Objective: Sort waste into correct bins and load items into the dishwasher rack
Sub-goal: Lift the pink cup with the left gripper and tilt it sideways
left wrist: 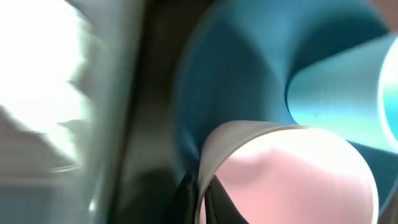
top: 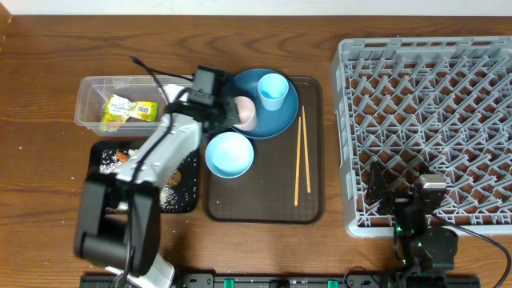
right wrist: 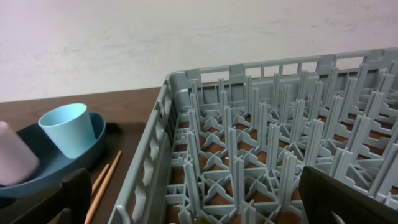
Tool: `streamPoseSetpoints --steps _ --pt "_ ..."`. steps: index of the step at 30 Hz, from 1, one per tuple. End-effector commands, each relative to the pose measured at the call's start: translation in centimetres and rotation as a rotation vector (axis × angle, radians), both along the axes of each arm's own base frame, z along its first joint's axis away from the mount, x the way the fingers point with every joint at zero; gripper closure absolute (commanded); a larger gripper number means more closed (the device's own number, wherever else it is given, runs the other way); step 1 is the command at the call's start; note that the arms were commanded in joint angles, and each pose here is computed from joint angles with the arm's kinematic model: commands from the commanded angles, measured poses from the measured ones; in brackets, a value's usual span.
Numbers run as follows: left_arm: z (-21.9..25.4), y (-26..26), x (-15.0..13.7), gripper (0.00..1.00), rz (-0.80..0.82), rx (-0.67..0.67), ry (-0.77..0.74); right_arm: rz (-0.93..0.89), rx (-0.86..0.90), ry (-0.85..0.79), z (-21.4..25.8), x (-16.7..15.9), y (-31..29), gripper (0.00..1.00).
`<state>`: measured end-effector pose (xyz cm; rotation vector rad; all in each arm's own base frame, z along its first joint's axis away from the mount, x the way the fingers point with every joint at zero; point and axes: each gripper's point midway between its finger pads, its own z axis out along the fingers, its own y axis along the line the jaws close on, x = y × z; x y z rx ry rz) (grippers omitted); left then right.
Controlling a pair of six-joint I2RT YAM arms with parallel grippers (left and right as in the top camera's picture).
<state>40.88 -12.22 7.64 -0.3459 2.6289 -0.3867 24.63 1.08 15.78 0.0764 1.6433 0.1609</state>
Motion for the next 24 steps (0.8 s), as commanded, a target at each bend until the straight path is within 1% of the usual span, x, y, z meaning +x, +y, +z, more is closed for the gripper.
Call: streamPoseSetpoints --steps 1,8,11,15,16,18,21,24 --pt "5.5 1.3 0.4 0.94 0.016 -0.091 -0.101 -0.002 -0.007 0.000 -0.1 0.0 -0.1 0.01" --pt "11.5 1.1 -1.3 0.94 -0.066 -0.348 -0.159 -0.002 -0.007 0.000 -0.1 0.0 -0.1 0.01" --pt "13.3 0.8 -2.1 0.94 -0.122 -0.478 -0.162 -0.002 -0.007 0.000 -0.1 0.0 -0.1 0.01" --pt "14.7 1.4 -2.6 0.94 -0.168 -0.606 -0.161 -0.002 -0.007 0.000 -0.1 0.0 -0.1 0.01" --pt "15.3 1.7 -2.8 0.94 -0.190 -0.664 -0.167 -0.002 -0.007 0.000 0.0 0.0 -0.1 0.01" --pt "16.6 1.6 -2.9 0.94 -0.260 -0.730 -0.206 -0.002 -0.007 0.000 -0.1 0.0 -0.1 0.01" --pt "17.6 1.5 -3.2 0.94 -0.317 -0.799 -0.222 -0.002 -0.007 0.000 -0.1 0.0 -0.1 0.01" --pt "17.9 0.8 -3.8 0.94 -0.368 -0.829 -0.223 -0.002 -0.007 0.000 -0.1 0.0 -0.1 0.01"
